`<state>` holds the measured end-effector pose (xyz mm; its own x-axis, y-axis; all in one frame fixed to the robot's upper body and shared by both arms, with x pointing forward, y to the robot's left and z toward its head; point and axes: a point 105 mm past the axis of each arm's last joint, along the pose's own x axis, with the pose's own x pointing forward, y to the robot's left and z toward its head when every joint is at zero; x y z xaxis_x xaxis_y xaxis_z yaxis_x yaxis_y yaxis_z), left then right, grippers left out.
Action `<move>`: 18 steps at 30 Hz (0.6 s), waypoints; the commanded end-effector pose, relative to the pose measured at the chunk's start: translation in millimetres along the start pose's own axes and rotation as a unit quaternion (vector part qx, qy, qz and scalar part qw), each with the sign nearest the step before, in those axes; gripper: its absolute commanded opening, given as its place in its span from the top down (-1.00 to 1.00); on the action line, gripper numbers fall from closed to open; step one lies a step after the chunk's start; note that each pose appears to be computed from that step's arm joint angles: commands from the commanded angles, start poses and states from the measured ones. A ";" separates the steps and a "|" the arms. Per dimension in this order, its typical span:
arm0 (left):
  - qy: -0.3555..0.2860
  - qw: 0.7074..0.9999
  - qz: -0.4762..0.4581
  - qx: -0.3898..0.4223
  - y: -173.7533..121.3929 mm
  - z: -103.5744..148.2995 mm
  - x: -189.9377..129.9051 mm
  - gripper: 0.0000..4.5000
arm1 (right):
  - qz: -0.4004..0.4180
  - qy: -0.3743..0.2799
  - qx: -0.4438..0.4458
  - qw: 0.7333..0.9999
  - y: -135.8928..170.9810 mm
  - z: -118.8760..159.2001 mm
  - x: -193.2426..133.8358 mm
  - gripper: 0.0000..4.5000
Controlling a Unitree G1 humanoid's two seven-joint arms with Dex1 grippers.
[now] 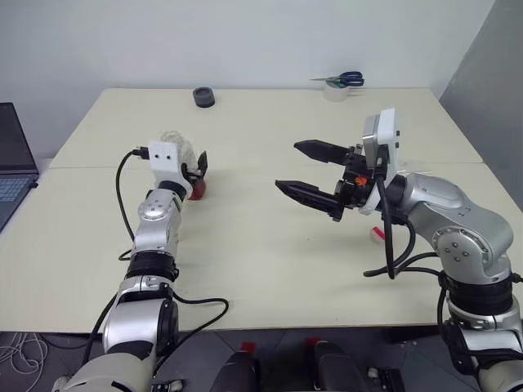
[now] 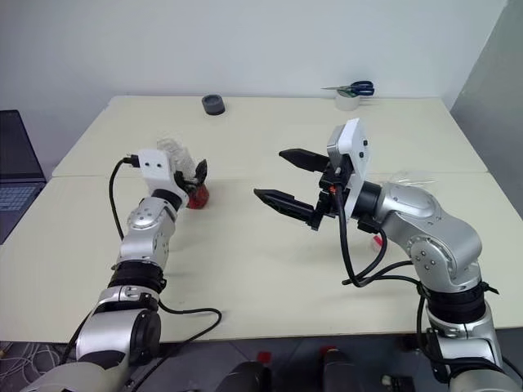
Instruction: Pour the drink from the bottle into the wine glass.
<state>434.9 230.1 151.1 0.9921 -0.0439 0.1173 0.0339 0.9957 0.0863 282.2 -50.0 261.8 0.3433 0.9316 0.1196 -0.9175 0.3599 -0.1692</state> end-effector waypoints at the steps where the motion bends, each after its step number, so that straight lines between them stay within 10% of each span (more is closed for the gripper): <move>1: -0.015 1.000 0.001 0.006 0.0 9.1 -2.5 -0.99 | -0.011 -0.013 -0.025 1.000 -1.6 9.4 -2.2 -1.00; 18: 0.063 0.998 -0.021 0.023 -12.0 -11.4 -71.9 -0.99 | -0.083 0.014 0.020 0.996 3.2 -22.7 -26.1 -1.00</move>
<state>369.9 224.0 112.5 0.9971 -0.0589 -0.0487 0.0635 0.9930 0.0992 278.7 -66.3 227.1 0.4789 0.8739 0.0837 -0.8697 0.4853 -0.0901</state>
